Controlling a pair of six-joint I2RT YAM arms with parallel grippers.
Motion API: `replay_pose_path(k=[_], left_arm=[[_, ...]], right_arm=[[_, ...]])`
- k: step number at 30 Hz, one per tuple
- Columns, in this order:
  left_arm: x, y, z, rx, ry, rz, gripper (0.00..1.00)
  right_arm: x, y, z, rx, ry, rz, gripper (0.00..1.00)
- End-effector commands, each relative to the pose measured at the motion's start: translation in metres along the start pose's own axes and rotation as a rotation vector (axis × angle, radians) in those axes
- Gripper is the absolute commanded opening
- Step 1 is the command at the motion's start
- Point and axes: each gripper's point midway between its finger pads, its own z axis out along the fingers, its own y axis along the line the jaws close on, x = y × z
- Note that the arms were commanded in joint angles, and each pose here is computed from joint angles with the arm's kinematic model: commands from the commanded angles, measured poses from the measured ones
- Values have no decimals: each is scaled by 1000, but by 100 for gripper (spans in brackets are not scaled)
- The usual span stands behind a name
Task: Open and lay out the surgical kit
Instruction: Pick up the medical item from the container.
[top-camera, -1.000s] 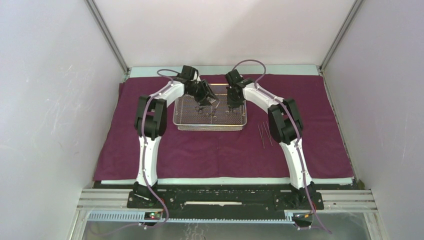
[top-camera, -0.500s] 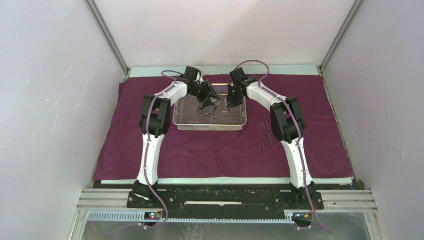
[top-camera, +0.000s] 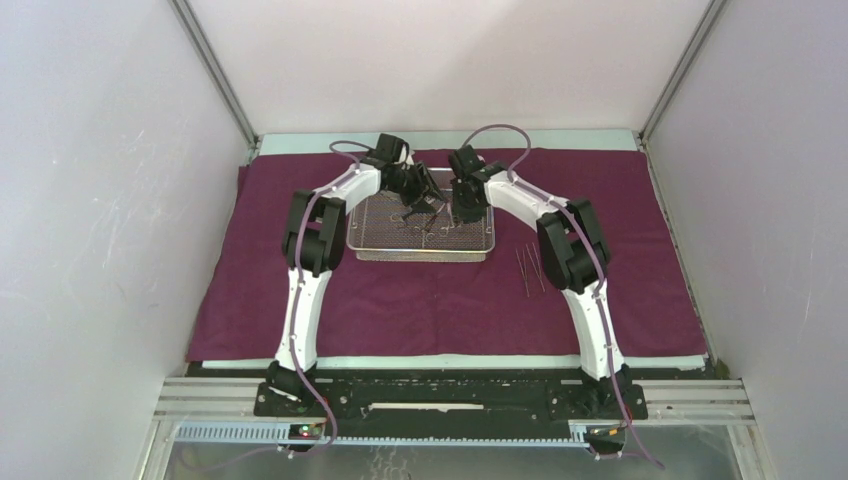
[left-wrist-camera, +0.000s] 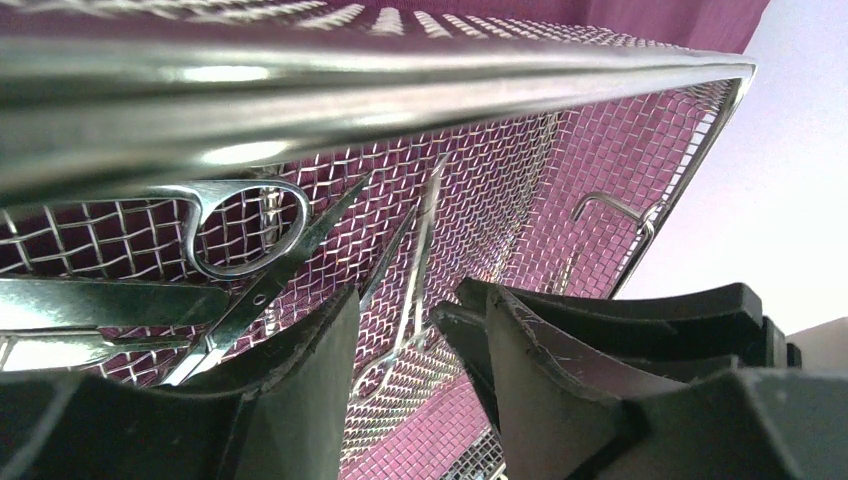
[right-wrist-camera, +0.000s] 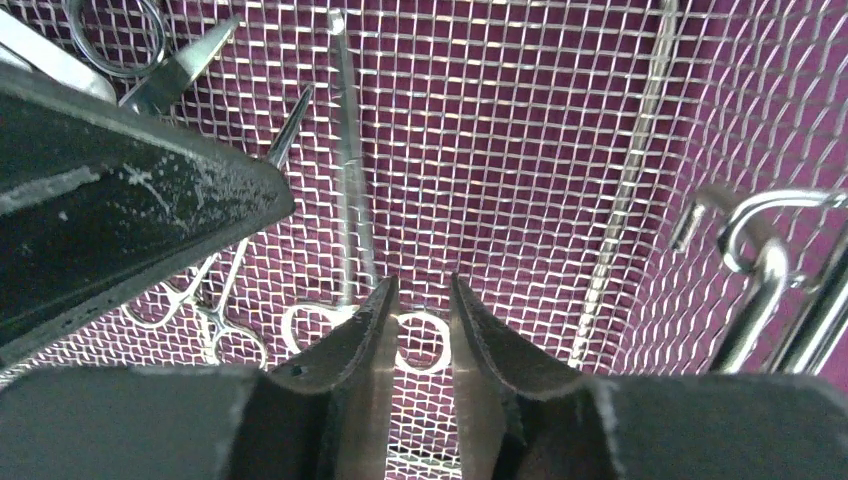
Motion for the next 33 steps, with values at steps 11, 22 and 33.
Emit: replay_pose_path(k=[11,22,33], left_arm=[[-17,-33,-24,61,-68,74,56],[-27,-39,-54,49,-137,86,58],[-24,-33,-60,36,-143,82,58]], right_arm=[[-10,23,-43,41,-93,-72,43],[8,47,-31,-15,-43,-56,50],[26,35,-1,88,13,-86,50]])
